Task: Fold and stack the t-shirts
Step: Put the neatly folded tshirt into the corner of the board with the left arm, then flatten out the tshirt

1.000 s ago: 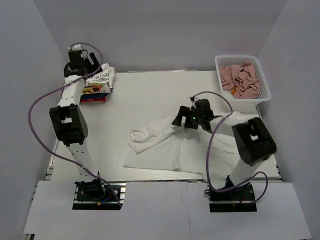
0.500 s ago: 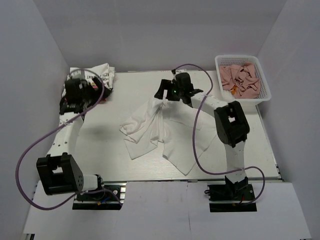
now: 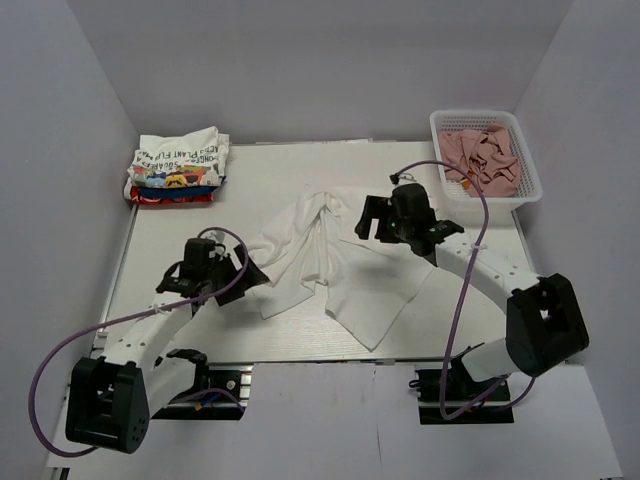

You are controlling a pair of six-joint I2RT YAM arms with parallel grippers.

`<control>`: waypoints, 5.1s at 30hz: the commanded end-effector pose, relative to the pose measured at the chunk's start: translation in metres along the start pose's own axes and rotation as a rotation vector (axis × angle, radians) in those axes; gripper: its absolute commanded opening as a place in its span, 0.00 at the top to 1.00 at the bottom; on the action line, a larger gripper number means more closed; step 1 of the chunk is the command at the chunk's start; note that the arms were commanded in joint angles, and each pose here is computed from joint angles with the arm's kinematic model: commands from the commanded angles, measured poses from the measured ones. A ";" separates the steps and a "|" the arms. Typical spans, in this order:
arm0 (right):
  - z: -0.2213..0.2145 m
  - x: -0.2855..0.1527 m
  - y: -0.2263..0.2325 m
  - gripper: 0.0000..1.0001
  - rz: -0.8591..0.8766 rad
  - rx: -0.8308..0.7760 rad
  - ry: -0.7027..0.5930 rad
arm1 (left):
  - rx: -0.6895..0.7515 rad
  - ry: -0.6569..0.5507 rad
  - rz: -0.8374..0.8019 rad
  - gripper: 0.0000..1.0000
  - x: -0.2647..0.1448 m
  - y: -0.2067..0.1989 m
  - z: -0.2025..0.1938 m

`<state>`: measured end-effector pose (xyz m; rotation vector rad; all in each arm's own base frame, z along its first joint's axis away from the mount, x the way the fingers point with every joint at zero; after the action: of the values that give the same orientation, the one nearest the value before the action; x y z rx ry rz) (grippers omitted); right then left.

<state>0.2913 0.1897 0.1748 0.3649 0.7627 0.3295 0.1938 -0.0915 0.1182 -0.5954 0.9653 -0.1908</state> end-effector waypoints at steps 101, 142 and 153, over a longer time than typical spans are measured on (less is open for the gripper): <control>0.231 -0.440 0.066 1.00 -0.352 -0.345 -1.285 | 0.088 -1.276 -0.090 1.00 -0.364 -0.191 0.174; 0.242 0.019 -0.038 1.00 -0.562 -0.456 -0.559 | 0.032 -0.658 0.557 1.00 0.055 -0.108 0.272; 0.261 0.158 -0.113 0.10 -0.526 -0.406 -0.381 | 0.049 -0.572 0.516 0.00 0.179 -0.088 0.334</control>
<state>0.5924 0.1035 0.1391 -0.2573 0.5211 -0.1047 0.5706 -0.1078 0.1377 -0.2507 0.5896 0.4689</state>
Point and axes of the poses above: each gripper's point midway between its finger pads, its own x axis out along the fingers, its own y axis along the line the jaws close on, z = x × y, the point moved 7 cm from there along -x, back along the fingers, and after that the axes turned 5 degrees about x, right-handed, at the moved point
